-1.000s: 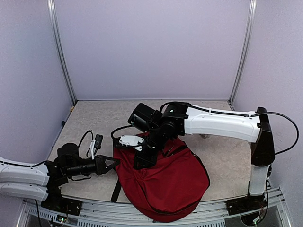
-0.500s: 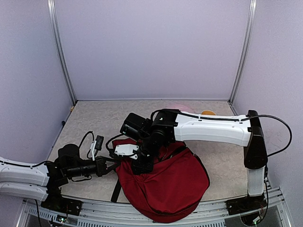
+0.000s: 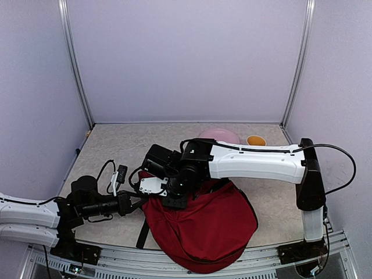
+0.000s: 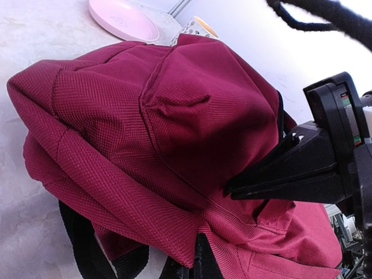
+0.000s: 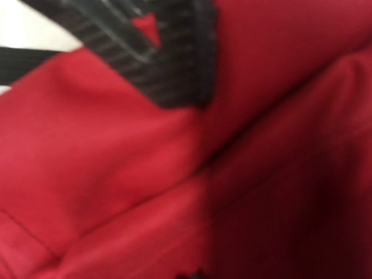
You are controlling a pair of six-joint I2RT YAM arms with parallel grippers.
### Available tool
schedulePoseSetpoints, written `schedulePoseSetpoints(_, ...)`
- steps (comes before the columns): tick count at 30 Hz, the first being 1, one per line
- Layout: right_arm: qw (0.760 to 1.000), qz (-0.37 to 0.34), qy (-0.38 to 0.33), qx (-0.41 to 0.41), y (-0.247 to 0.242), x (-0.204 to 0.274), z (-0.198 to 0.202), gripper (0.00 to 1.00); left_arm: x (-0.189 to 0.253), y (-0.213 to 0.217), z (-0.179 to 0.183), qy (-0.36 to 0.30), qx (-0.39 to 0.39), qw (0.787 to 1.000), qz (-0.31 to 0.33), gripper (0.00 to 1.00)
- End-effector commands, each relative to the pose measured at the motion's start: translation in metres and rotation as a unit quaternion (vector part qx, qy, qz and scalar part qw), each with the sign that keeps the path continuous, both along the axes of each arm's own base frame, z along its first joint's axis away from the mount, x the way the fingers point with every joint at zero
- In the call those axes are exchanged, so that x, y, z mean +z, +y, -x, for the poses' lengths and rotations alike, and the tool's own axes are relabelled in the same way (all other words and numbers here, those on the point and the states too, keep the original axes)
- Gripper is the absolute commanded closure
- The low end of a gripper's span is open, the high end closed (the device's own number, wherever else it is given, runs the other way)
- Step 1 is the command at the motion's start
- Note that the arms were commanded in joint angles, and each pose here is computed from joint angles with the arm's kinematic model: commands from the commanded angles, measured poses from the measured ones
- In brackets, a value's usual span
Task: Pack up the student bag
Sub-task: Pick up the lower front pocket of the student bag, then hold the lower front pocket of the student bag.
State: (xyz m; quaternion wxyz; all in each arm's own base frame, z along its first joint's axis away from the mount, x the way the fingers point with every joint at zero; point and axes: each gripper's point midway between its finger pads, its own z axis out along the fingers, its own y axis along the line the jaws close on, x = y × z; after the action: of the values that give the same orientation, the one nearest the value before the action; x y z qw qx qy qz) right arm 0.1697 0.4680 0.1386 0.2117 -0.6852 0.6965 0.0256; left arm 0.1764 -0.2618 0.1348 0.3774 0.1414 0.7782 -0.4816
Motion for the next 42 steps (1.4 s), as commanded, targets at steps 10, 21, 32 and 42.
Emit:
schedulePoseSetpoints(10,0.982,-0.143,0.016,-0.123,0.000,0.073,-0.028,1.00,0.019,0.008,-0.015,-0.038,0.040,0.998,0.024,1.00)
schedulePoseSetpoints(21,0.948,-0.227,0.075,-0.212,-0.043,0.087,-0.041,1.00,0.009,0.016,-0.019,-0.034,0.055,0.998,0.007,1.00)
schedulePoseSetpoints(32,0.919,-0.293,0.142,-0.223,-0.057,0.073,-0.041,1.00,0.004,0.018,-0.017,-0.062,0.047,0.996,-0.032,0.72)
schedulePoseSetpoints(42,0.908,-0.337,0.167,-0.187,-0.032,0.082,-0.036,1.00,0.108,-0.037,0.040,-0.317,-0.104,0.942,-0.031,0.25)
